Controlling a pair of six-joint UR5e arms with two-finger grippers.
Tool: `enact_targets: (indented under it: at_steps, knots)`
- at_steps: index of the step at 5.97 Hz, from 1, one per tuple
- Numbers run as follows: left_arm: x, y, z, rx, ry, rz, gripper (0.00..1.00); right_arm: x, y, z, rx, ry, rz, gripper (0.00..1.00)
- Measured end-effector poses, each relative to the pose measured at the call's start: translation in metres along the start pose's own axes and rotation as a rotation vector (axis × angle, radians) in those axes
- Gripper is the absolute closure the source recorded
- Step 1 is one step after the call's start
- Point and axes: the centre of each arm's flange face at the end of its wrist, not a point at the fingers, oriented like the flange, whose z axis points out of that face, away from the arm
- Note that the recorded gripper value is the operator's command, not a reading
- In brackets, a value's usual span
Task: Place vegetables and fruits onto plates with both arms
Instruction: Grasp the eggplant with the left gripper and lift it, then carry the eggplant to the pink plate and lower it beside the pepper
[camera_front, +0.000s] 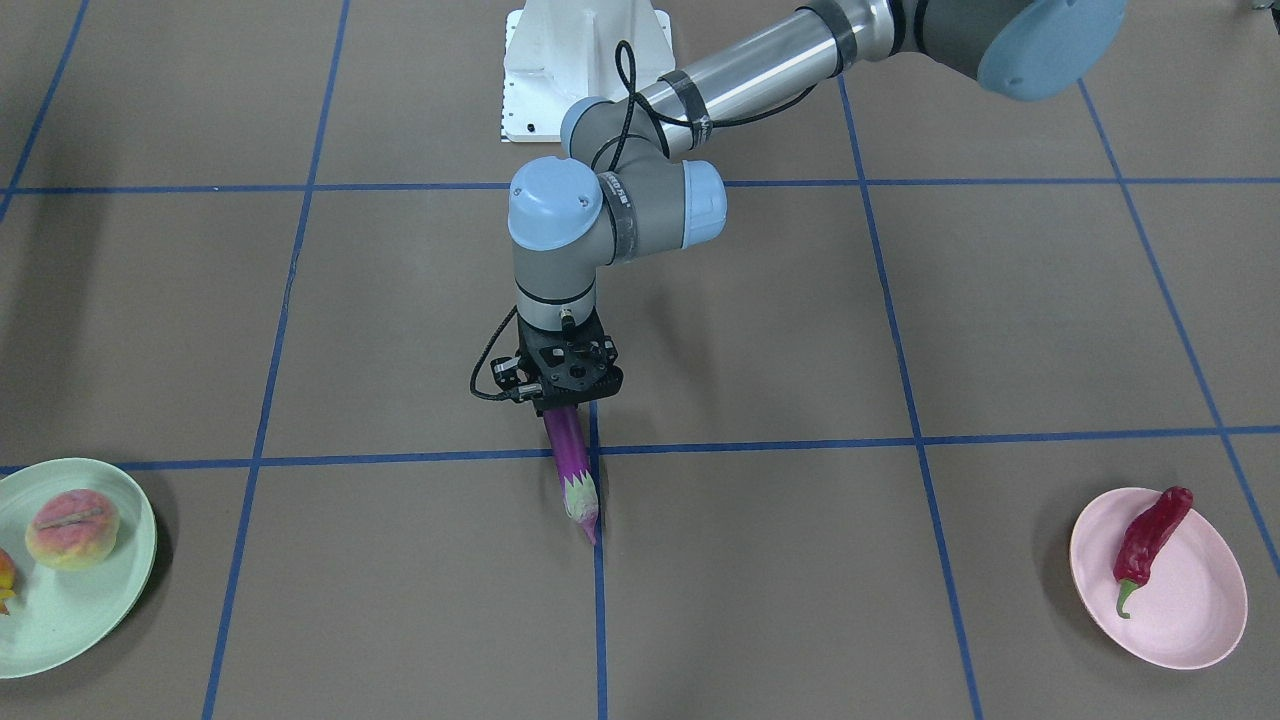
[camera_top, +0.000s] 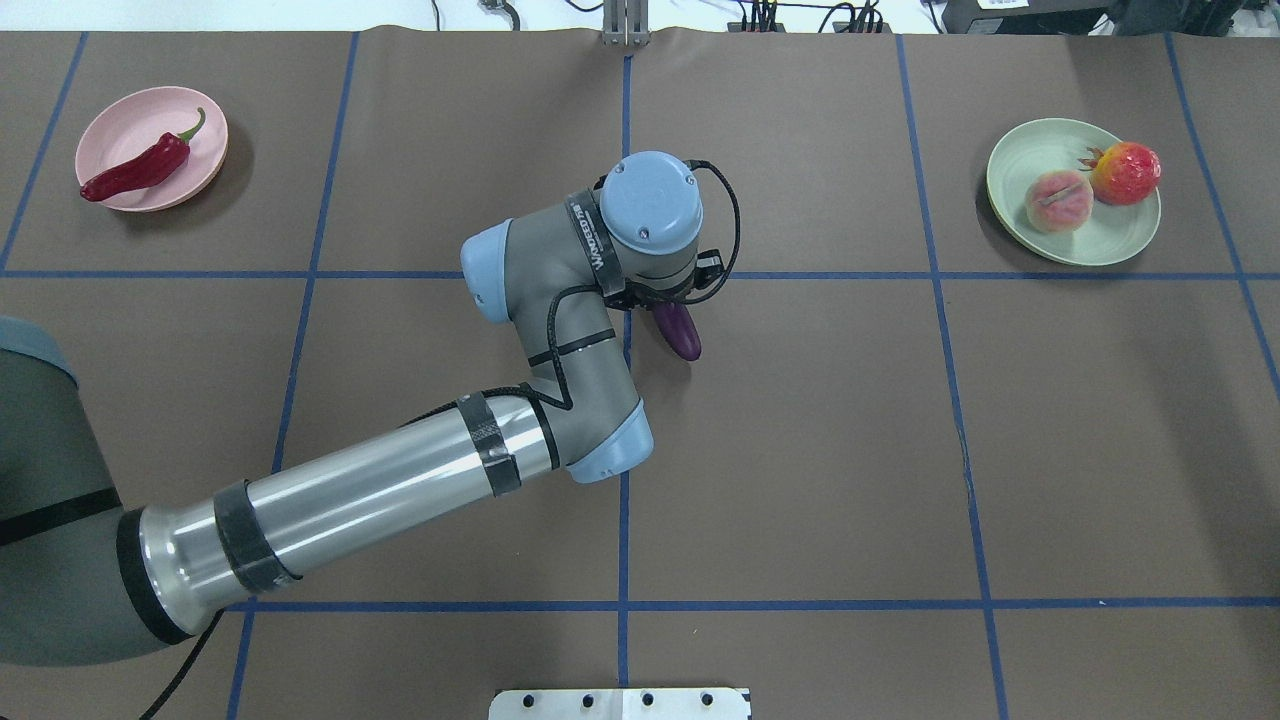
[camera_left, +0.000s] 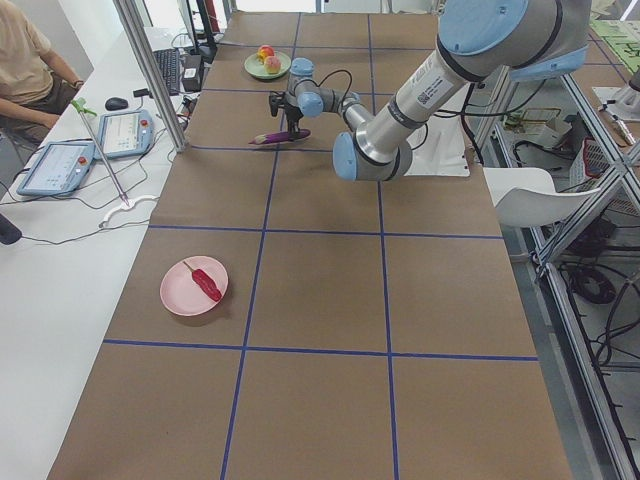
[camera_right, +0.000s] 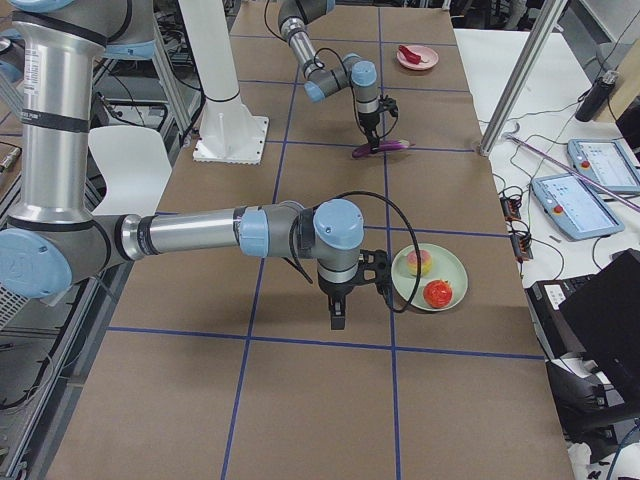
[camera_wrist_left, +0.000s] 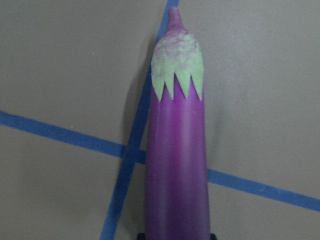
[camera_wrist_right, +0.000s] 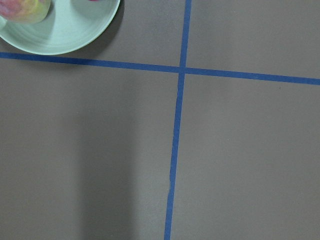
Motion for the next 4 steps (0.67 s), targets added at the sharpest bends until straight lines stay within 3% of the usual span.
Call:
enact_targets:
  at_steps: [2,4]
  knots:
    - [-0.062,-0.084,-0.033,-0.074,0.032,0.102,1.00,0.000,0.000,0.000,0.000,0.000,-0.001,0.00]
    - [-0.188,-0.166,-0.035,-0.075,-0.010,0.353,1.00,0.001,0.000,0.002,-0.004,0.000,0.000,0.00]
